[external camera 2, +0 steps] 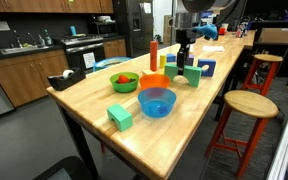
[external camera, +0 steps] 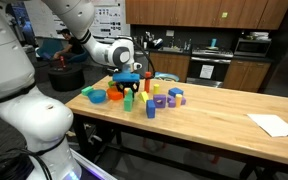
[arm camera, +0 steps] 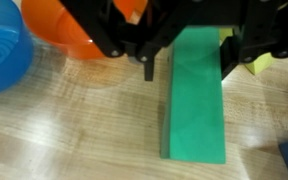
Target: Move the green arch to the right and closer to the other blocks
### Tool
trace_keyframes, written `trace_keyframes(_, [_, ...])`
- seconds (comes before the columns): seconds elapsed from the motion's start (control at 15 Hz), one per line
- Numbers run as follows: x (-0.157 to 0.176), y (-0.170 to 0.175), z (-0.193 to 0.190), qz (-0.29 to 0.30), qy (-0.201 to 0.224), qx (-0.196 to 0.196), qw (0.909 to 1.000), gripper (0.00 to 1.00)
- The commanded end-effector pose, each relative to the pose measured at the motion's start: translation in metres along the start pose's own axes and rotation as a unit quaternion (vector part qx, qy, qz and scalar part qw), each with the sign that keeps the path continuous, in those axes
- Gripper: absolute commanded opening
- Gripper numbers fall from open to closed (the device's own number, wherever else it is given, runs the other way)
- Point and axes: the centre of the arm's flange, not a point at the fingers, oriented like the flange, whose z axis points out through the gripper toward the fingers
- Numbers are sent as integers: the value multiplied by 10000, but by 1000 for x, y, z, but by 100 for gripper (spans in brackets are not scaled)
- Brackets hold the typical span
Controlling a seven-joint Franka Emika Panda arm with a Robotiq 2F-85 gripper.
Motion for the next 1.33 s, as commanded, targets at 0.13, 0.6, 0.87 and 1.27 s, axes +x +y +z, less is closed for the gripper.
trace_keyframes(0.13, [1, 4, 1, -90, 35, -113, 9999, 16])
trace_keyframes(0.6, [-3, 2, -9, -26, 77, -79, 9999, 16])
trace_keyframes(0.87, [-10, 4, -32, 28, 306, -108, 9995, 16])
trace_keyframes(1.27, [-23, 28, -64, 537, 513, -13, 9972, 16])
